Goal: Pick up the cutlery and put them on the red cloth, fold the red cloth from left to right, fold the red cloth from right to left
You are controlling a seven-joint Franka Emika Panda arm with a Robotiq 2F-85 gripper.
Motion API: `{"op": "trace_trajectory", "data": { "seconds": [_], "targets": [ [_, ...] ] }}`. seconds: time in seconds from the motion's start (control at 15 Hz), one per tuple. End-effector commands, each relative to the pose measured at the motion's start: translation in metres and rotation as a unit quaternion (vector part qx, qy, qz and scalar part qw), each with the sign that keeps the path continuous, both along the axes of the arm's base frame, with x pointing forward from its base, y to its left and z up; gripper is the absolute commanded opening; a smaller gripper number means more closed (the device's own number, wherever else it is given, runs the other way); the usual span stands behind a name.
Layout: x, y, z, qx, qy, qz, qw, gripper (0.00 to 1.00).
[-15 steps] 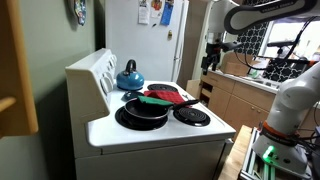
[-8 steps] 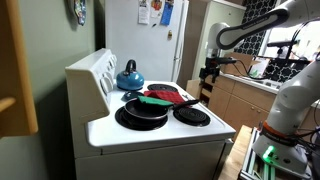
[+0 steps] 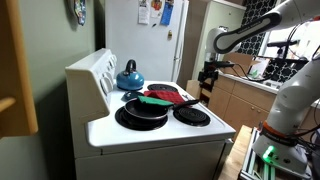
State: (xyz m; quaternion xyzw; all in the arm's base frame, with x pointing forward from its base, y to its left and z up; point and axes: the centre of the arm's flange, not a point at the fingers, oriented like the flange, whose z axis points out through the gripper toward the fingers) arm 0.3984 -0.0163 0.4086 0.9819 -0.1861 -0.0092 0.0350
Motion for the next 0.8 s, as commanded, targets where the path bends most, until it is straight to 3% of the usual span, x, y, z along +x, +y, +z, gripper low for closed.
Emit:
{"op": "trace_trajectory", "data": {
  "seconds": [0.0,0.33,0.73],
  "targets": [
    [0.018,0.003,-0.012,0.022,-0.034,-0.024,0.9989,1.00],
    [0.039,0.019,-0.036,0.056,-0.039,-0.040,0.9968,1.00],
    [0.062,0.027,-0.067,0.055,-0.048,-0.048,0.9961,1.00]
  ]
}}
